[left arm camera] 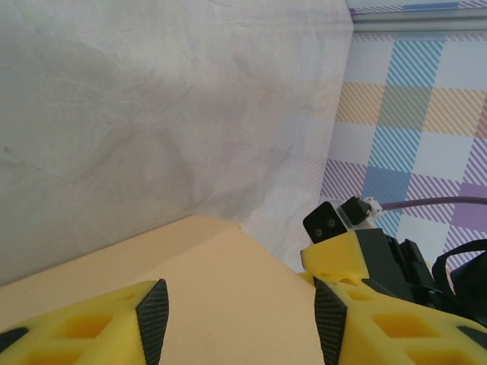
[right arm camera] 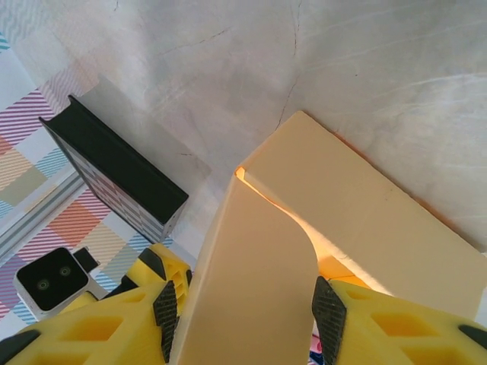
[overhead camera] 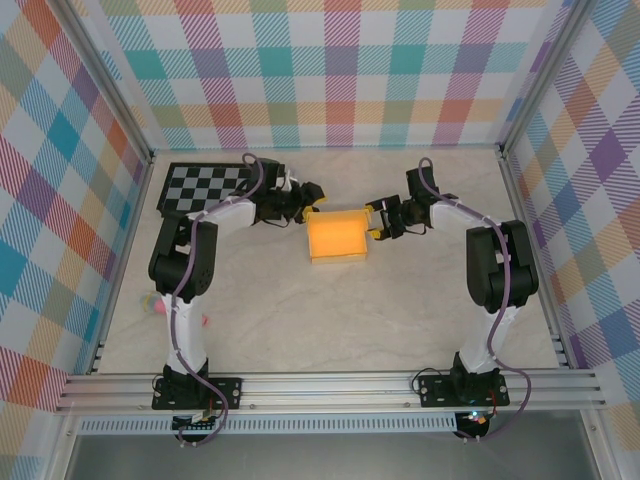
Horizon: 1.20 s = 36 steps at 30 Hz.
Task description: Fold the paper box
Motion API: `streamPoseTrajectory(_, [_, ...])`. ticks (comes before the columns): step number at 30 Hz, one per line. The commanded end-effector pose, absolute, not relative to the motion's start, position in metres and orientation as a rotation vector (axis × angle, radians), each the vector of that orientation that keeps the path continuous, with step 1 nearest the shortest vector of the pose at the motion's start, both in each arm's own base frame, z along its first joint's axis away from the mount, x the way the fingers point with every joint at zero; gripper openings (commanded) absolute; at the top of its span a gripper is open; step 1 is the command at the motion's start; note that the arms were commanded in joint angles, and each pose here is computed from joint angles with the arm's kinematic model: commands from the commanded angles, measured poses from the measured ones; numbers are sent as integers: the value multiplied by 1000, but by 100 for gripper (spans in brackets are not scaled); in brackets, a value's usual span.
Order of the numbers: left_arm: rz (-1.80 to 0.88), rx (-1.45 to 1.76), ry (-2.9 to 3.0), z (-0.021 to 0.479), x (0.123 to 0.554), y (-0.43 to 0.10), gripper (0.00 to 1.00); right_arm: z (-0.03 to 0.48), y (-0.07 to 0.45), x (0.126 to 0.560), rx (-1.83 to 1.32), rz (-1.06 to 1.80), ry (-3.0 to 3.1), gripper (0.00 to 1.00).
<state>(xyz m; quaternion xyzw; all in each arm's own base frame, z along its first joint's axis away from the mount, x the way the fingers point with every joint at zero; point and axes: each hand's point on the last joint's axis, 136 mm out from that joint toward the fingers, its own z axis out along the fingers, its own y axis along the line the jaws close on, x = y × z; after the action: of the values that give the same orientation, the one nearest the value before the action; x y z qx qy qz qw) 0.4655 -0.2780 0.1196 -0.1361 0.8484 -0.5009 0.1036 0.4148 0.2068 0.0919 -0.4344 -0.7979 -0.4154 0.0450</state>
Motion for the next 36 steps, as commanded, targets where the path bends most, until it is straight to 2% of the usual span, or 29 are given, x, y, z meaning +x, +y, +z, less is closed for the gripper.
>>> streamPoseTrajectory(1, [-1414, -388, 2536, 136, 455, -257, 58, 103, 205, 411, -1297, -1284, -2468, 55])
streamPoseTrajectory(7, [-1238, -372, 2620, 139, 438, -213, 63, 115, 181, 416, -1225, -1282, -2572, 60])
streamPoseTrajectory(13, [-1107, -361, 2661, 158, 423, -172, 66, 145, 134, 418, -910, -1215, -2963, 62])
streamPoseTrajectory(18, [-1145, -321, 2692, 181, 397, -167, 60, 174, 125, 411, -361, -1106, -3251, 61])
streamPoseTrajectory(23, [-1280, -197, 2725, 195, 368, -187, 59, 194, 137, 394, 48, -1158, -3262, 61])
streamPoseTrajectory(26, [-1343, -53, 2672, 208, 363, -197, 63, 205, 144, 380, 533, -1238, -3367, 64])
streamPoseTrajectory(28, [-1377, 63, 2619, 218, 362, -203, 68, 216, 153, 369, 937, -1339, -3400, 70])
streamPoseTrajectory(31, [-1341, 97, 2573, 219, 377, -209, 72, 222, 157, 377, 995, -1398, -3405, 77])
streamPoseTrajectory(34, [-1328, 89, 2541, 213, 396, -222, 72, 219, 174, 391, 851, -1511, -3296, 70])
streamPoseTrajectory(36, [-1275, 157, 2523, 208, 397, -229, 73, 208, 186, 391, 944, -1440, -3295, 68])
